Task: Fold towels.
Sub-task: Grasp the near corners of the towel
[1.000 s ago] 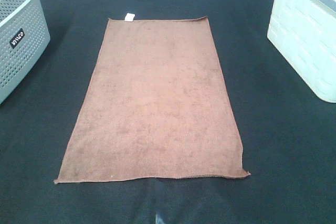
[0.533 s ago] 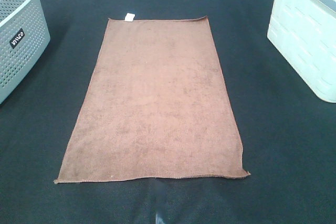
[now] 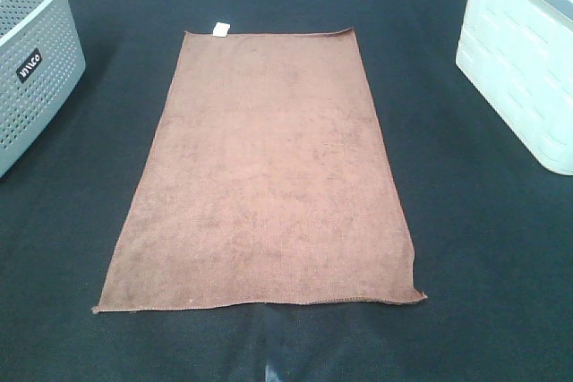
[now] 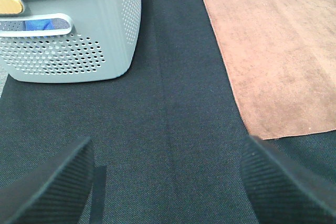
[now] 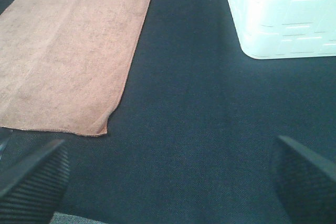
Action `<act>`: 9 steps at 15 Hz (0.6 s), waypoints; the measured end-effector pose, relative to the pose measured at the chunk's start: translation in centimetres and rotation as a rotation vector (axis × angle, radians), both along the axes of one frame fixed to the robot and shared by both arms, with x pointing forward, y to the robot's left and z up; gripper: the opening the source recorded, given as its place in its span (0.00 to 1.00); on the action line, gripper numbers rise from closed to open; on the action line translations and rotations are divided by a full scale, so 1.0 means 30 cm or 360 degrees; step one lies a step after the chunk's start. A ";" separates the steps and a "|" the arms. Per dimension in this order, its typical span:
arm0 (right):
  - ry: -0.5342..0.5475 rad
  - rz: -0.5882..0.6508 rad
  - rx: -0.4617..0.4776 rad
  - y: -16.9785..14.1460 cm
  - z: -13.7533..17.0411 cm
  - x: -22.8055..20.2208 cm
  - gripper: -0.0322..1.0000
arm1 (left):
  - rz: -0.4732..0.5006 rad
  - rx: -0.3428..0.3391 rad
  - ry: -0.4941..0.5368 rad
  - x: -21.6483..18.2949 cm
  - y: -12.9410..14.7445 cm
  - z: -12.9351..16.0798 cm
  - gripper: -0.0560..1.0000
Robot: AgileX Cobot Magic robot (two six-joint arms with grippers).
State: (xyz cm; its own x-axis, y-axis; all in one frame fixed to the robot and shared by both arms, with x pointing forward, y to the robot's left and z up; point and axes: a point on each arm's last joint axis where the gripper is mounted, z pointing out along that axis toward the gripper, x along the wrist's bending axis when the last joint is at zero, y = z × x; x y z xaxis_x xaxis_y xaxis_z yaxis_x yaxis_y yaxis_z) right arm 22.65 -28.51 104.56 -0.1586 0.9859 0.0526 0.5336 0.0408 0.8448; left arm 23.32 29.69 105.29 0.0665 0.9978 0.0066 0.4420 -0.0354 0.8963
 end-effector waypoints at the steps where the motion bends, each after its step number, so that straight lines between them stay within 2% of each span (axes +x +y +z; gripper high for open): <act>1: 0.0000 0.0000 0.0000 0.000 0.000 0.000 0.97 | 0.0000 0.0000 0.0000 0.000 0.000 0.000 0.75; 7: 0.0000 -0.0003 -0.0004 -0.001 0.000 0.000 0.97 | -0.0002 -0.0003 0.0002 0.001 -0.001 0.000 0.75; 9: 0.0049 -0.0061 0.0077 -0.001 0.007 0.025 0.96 | -0.0006 -0.0009 0.0091 0.031 -0.002 0.001 0.75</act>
